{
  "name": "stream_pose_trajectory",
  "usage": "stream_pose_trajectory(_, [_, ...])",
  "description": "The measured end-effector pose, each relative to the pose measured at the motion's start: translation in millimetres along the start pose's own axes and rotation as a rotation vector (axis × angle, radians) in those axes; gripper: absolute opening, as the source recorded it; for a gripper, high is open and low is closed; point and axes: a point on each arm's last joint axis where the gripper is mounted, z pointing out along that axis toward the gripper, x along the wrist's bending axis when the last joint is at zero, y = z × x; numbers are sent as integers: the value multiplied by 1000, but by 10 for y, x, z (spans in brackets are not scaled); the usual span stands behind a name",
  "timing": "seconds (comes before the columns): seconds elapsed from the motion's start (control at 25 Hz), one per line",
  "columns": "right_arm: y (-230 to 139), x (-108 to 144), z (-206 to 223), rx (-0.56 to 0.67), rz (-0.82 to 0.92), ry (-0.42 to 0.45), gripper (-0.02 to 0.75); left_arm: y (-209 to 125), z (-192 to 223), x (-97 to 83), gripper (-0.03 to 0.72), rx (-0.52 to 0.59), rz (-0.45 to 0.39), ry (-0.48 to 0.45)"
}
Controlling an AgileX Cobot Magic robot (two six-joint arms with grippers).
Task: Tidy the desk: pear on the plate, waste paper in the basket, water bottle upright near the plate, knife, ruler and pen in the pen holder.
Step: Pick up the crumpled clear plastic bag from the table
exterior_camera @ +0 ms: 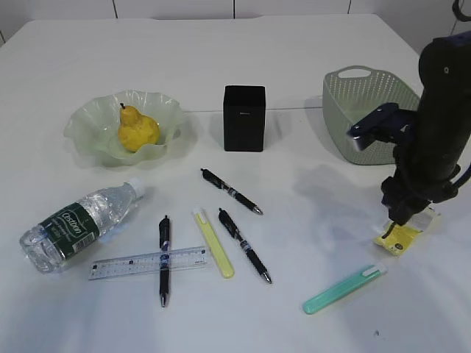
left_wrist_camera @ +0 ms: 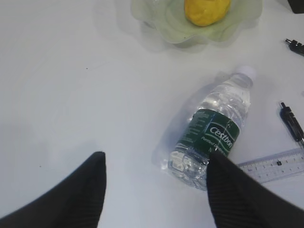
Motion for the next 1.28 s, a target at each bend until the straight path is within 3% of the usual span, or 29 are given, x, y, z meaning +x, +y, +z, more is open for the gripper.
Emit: stream_pose_trajectory(1.28, [43,-87,416,37,-7,-6,497,-13,0,-1,456,14,3,-1])
